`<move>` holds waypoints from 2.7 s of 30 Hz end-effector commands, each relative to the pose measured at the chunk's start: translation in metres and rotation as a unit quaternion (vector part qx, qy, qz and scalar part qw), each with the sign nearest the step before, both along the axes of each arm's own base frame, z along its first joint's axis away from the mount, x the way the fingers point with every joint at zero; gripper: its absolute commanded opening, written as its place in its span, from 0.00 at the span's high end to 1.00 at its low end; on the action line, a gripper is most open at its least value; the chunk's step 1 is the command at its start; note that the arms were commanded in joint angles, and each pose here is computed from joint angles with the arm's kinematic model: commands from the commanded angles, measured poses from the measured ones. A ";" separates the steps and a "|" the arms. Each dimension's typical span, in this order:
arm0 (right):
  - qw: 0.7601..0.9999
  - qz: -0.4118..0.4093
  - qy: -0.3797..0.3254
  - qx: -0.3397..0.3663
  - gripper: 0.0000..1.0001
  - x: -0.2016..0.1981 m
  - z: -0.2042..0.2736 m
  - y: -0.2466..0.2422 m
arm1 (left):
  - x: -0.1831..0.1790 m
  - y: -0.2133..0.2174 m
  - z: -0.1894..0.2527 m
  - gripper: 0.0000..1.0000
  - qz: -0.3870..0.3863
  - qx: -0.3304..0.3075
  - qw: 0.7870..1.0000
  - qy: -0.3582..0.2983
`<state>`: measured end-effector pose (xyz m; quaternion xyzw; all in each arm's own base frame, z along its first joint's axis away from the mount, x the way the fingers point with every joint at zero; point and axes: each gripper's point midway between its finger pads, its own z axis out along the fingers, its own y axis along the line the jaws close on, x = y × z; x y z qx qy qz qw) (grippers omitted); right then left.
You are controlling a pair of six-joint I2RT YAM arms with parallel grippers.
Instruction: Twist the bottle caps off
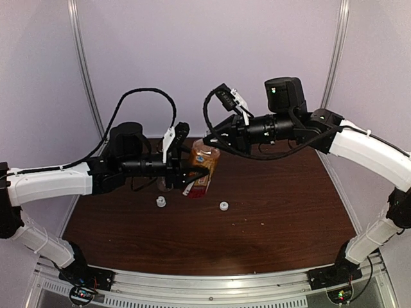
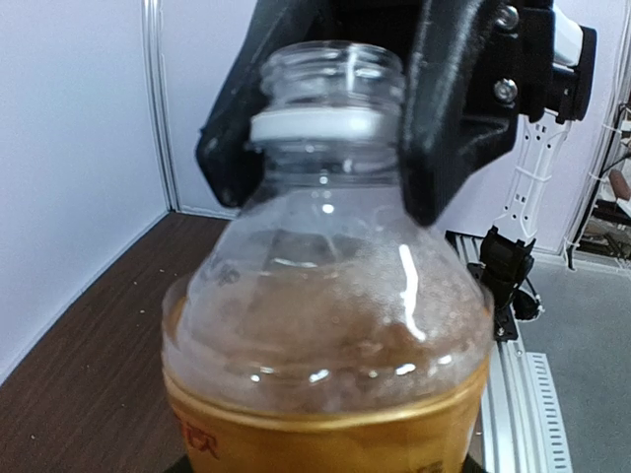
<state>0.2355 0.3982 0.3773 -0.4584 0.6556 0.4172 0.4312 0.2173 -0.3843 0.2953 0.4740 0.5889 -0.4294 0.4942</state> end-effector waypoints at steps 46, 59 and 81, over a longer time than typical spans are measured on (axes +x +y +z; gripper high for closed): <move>0.961 -0.226 -0.027 -0.157 0.92 0.189 -0.196 -0.042 | 0.075 0.081 0.041 0.02 0.318 0.009 0.946 -0.060; 0.959 -0.222 -0.017 -0.173 0.52 0.186 -0.205 -0.046 | 0.077 0.087 0.043 0.02 0.333 0.007 0.941 -0.064; 0.922 -0.366 0.017 -0.125 0.00 0.154 -0.115 -0.129 | 0.085 0.131 0.066 0.02 0.422 -0.007 0.903 -0.083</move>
